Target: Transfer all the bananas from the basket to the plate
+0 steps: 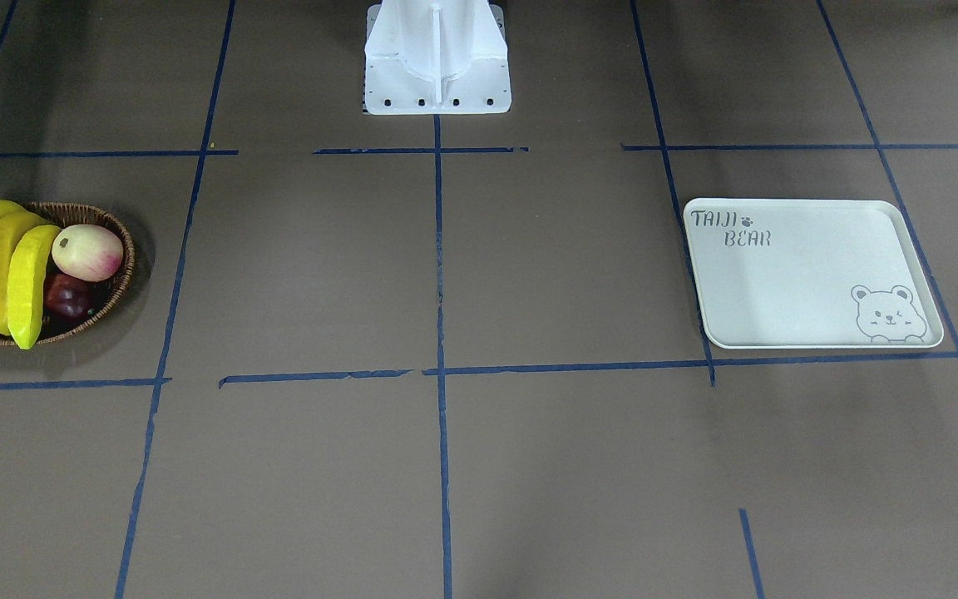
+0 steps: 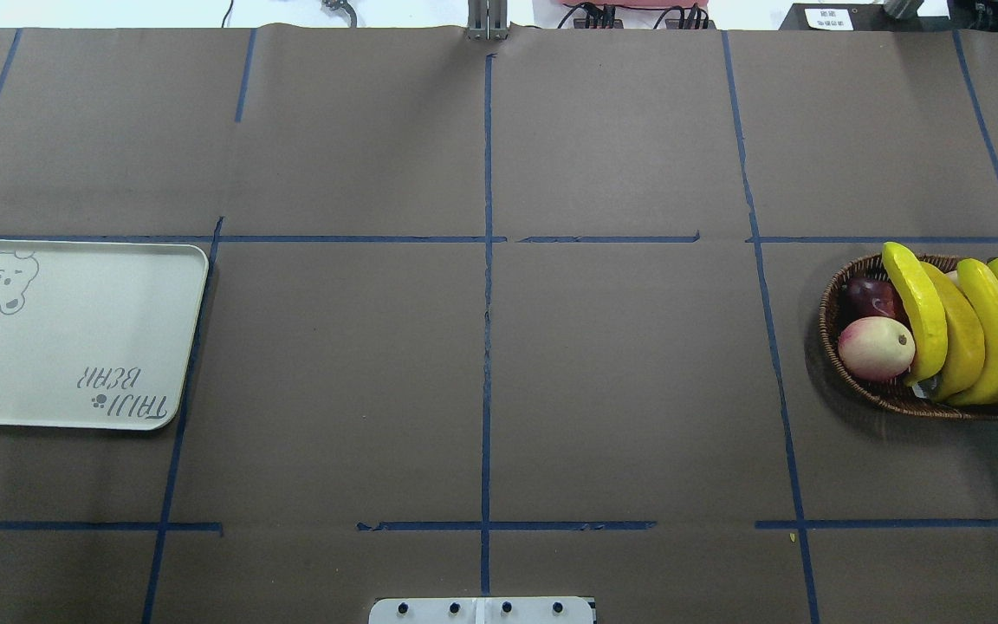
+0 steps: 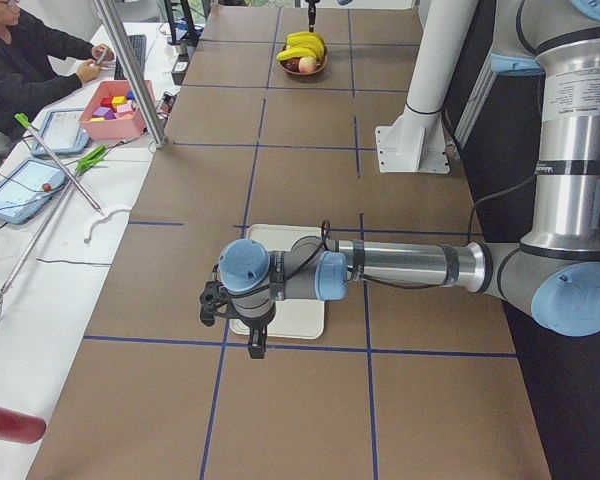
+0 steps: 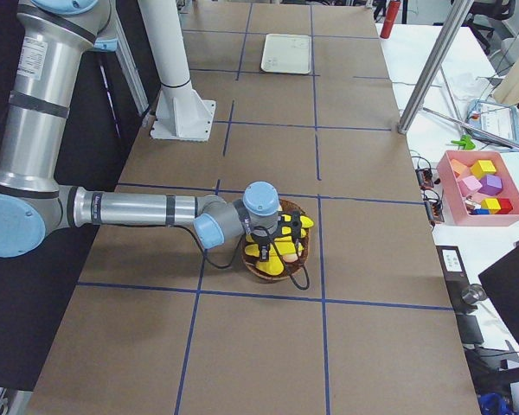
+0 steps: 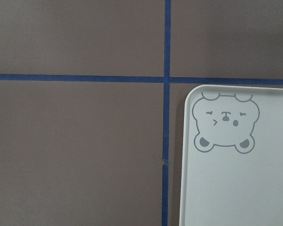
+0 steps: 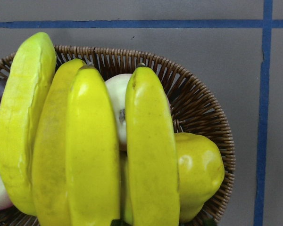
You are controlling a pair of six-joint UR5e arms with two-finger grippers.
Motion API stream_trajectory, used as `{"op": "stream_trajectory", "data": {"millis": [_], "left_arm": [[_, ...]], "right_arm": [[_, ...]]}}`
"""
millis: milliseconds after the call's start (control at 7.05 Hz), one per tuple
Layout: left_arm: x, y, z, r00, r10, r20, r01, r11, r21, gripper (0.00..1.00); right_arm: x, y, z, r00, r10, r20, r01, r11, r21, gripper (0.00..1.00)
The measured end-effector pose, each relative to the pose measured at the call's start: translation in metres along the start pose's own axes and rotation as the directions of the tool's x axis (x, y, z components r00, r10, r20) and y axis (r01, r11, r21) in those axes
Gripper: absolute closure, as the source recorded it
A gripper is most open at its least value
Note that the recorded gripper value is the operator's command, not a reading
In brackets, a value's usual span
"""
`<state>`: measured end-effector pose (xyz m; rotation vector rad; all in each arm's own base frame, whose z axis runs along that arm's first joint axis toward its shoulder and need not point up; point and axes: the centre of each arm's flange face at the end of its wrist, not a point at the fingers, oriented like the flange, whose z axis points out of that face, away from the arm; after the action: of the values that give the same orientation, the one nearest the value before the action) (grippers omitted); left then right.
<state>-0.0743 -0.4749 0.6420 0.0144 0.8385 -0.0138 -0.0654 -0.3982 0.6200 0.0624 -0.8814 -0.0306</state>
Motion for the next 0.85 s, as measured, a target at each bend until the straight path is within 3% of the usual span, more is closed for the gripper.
{"op": "stream_trajectory", "data": {"millis": [851], "left_arm": [[0.002,-0.001,-0.002,1.000,0.002,-0.001,-0.002,1.000,0.005,0.00]], "right_arm": [[-0.001,0.003,0.014,1.000,-0.016,0.000,0.016,0.999,-0.033,0.34]]}}
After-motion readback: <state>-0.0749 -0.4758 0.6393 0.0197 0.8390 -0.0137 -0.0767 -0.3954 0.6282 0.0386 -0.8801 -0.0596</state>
